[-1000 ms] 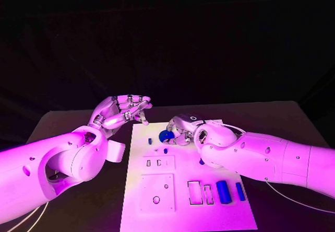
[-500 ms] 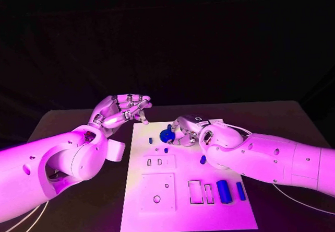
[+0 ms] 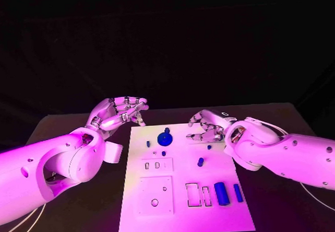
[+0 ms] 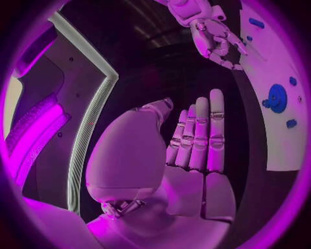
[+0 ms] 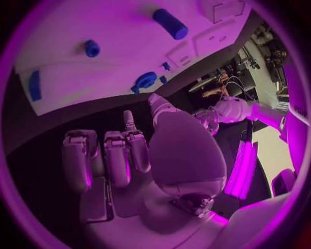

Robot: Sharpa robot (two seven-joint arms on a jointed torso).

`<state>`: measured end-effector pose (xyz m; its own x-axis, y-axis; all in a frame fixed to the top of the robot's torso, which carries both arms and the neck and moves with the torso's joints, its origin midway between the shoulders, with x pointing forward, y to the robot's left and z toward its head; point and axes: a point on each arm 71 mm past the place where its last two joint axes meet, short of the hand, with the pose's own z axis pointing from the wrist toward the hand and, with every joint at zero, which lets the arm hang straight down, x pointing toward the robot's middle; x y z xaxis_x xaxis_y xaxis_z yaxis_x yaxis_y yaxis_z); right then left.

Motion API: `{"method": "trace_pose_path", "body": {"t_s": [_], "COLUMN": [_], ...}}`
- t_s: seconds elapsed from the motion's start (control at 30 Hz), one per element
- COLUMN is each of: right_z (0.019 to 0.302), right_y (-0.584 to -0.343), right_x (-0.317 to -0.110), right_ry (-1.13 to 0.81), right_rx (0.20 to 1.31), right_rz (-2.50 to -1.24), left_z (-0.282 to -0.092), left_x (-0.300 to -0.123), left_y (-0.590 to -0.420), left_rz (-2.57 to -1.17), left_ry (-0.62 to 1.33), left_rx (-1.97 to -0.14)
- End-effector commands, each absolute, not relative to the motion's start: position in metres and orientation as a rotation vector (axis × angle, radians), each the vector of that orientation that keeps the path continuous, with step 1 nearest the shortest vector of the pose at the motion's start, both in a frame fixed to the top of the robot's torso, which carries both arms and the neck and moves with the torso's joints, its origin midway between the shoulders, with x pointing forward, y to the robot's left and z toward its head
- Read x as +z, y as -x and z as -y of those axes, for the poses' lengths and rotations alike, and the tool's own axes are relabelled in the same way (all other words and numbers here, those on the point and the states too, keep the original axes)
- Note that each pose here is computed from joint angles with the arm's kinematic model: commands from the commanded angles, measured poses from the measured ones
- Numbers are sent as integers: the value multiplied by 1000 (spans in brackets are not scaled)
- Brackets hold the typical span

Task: Assemble the parts on the task board

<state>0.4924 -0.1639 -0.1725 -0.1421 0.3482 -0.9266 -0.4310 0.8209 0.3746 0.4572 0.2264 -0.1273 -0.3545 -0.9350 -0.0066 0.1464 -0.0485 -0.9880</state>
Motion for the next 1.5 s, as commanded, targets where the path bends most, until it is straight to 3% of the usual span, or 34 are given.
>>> {"method": "trace_pose_path", "body": {"t_s": [0.03, 0.37, 0.6, 1.5], "right_z": [183, 258, 288, 271], "right_y": [-489, -490, -494, -514], "right_x": [-166, -169, -184, -220], "right_ry": [-46, -124, -135, -158], "right_rx": [818, 788, 730, 662], "right_rz": [-1584, -1627, -1660, -1706], "left_z": [-225, -226, -226, -224], "left_x": [-126, -128, -128, -129], "left_y": [-458, -461, -461, -462], "left_rz": [-1337, -1337, -1339, -1342], "left_ry": [907, 909, 910, 909], "left_rx": [-1578, -1576, -1577, -1583]}}
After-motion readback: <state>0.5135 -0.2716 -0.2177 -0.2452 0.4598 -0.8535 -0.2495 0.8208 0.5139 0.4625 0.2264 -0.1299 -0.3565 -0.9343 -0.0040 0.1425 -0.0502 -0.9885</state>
